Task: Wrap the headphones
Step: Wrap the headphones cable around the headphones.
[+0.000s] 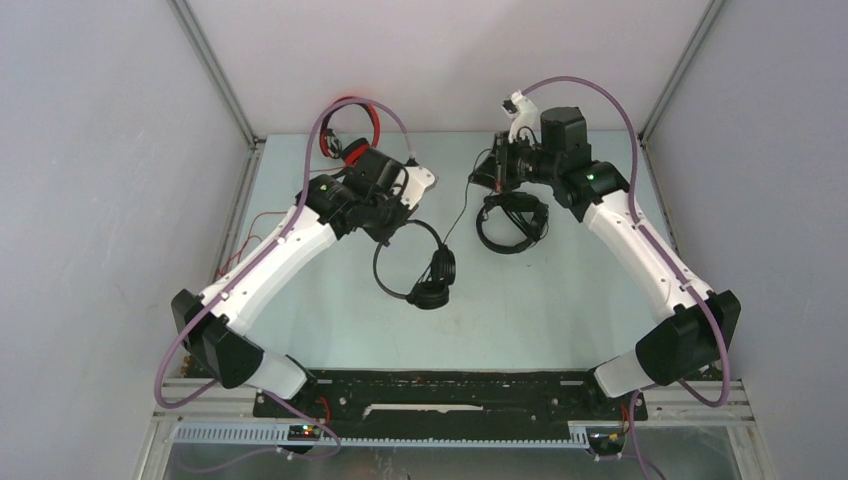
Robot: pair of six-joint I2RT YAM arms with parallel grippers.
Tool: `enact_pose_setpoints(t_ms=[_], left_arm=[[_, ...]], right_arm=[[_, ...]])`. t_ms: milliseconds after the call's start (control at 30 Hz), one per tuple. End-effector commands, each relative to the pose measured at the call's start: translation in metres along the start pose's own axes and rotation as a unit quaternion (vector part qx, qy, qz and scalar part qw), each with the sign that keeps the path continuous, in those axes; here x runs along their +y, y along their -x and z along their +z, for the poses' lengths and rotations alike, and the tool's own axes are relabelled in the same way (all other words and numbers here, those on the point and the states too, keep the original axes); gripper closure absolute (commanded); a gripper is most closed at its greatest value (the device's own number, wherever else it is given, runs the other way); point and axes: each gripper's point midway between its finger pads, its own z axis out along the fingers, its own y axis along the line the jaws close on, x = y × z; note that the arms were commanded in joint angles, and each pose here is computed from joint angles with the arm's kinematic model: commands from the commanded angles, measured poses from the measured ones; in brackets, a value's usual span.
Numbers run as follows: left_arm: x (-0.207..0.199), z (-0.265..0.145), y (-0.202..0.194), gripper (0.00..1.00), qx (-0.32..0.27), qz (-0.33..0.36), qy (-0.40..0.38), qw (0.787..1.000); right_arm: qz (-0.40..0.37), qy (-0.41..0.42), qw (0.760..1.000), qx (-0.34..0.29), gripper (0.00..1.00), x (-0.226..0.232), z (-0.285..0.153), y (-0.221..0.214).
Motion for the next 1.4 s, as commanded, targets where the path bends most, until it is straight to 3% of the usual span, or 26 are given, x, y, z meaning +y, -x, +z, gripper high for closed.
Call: enact_pose_setpoints(t_ms=[0,200,400,667,900,1367], left_arm=[[0.018,0.005,0.019,1.0,-0.014,-0.016,0.051,0.998],[0.043,0.012,0.029,1.0,-0.003,-0.102,0.081,0.991],[0.063,0.016,0.037,1.0,-0.023,-0.179,0.093,0.979],[0.088,0.014,0.039,1.0,-0.055,-0.281,0.133,0.949],[0.108,0.0,0.043,1.0,-0.11,-0.371,0.144,0.911],[0.103,-0.019,0.063,1.0,-0.196,-0.443,0.088,0.87]], right_arm=[[-0.01,0.071,0.997,-0.023,1.0,0.052,-0.009,0.022],[-0.006,0.123,0.992,-0.014,1.0,0.092,-0.013,0.007],[-0.002,0.178,0.984,0.028,1.0,0.133,-0.009,-0.04],[0.021,0.189,0.978,0.084,1.0,0.149,0.005,-0.077],[0.02,0.174,0.979,0.108,1.0,0.152,0.017,-0.104],[-0.056,0.056,0.993,0.087,1.0,0.102,0.047,-0.114]])
